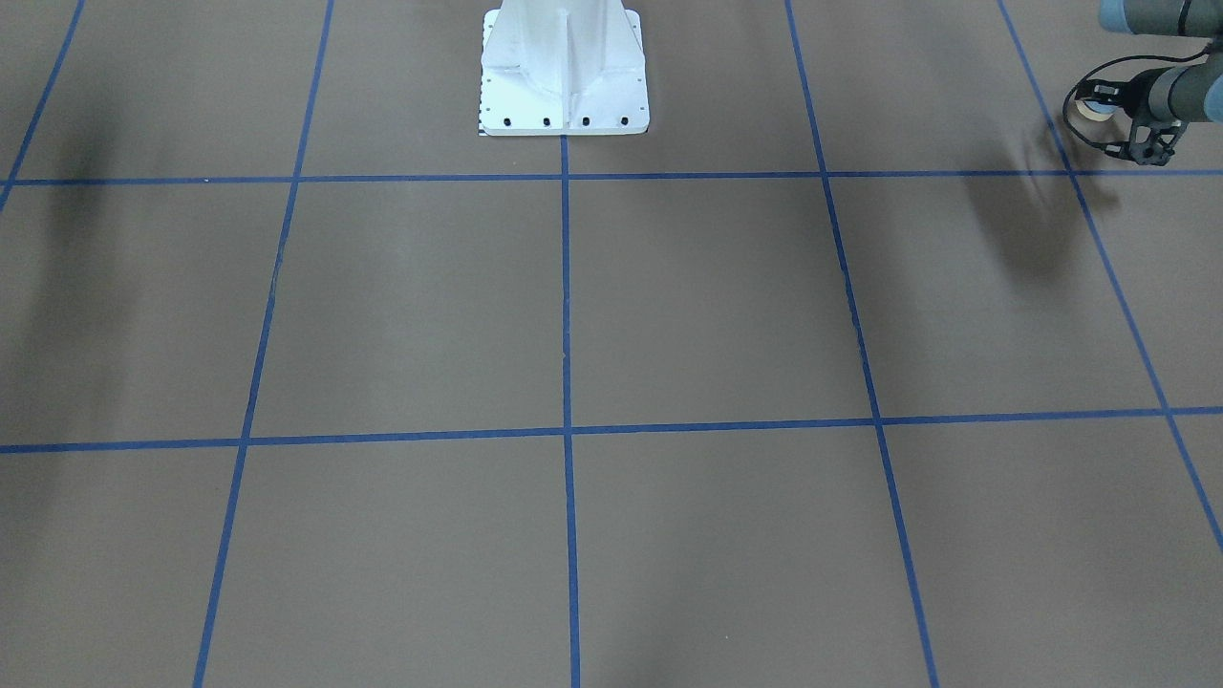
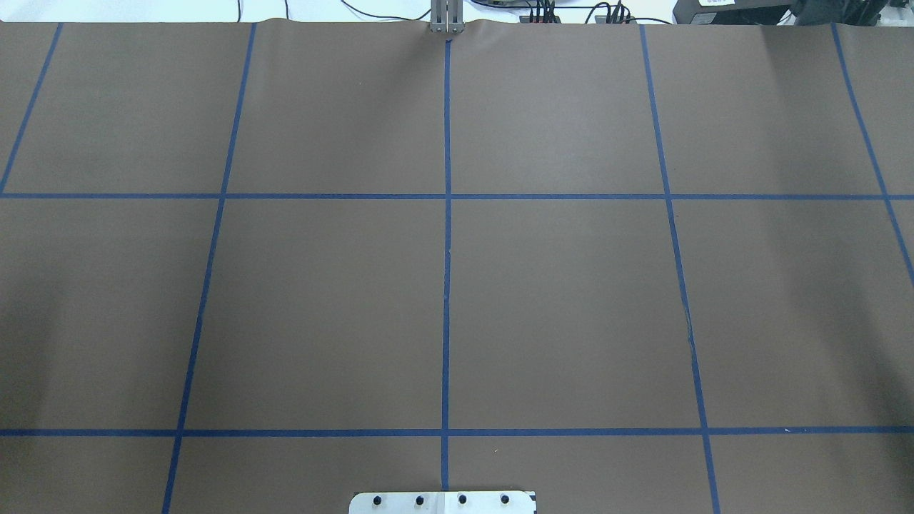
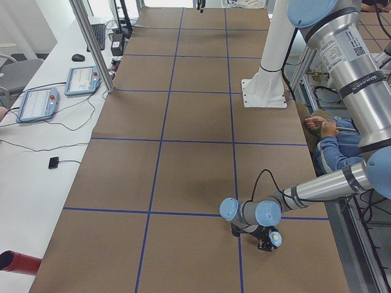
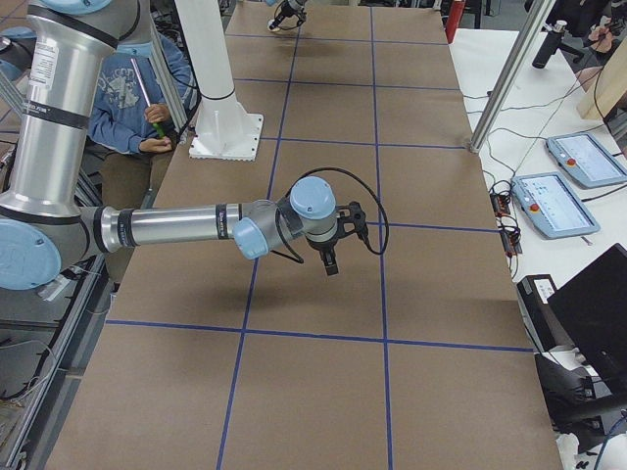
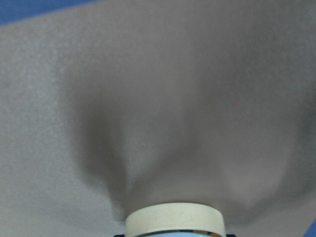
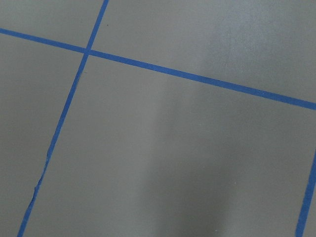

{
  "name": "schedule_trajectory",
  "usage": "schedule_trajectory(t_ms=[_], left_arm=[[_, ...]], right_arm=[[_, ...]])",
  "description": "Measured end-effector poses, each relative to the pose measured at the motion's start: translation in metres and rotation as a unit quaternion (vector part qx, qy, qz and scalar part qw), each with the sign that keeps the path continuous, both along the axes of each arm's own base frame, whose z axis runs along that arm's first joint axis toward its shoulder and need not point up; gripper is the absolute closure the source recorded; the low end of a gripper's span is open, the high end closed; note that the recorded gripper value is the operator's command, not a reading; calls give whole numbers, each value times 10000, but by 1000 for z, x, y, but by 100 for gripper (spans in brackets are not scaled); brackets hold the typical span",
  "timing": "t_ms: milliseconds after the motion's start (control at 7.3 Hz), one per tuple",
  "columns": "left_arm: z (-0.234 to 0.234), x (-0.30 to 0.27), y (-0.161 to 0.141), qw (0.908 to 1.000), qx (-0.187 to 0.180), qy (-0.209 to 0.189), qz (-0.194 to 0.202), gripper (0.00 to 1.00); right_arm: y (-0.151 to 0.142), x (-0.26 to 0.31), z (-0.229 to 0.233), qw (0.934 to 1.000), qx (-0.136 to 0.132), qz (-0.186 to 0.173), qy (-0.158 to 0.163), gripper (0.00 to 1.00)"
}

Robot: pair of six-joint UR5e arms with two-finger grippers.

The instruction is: Place and press bell with both arms

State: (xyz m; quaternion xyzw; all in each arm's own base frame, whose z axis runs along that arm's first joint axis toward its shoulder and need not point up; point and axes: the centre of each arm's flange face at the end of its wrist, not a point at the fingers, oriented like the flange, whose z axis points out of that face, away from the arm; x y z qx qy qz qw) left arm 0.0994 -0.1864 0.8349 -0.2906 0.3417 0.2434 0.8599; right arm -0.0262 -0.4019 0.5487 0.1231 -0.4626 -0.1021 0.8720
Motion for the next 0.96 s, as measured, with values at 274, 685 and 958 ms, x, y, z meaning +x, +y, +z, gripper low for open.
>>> schedule_trajectory(t_ms=[274, 685, 958], left_arm=[[-27, 8, -6, 9995, 51, 281, -96, 97], [-107, 20, -18, 9994, 34, 337, -107, 98], [-164, 44, -45, 9991, 125, 380, -107, 98]], right_arm=[[1, 0, 0, 10000, -4, -3, -4, 0], [2, 0, 1, 10000, -19, -4, -6, 0], [1, 0, 1, 10000, -21, -1, -7, 0]])
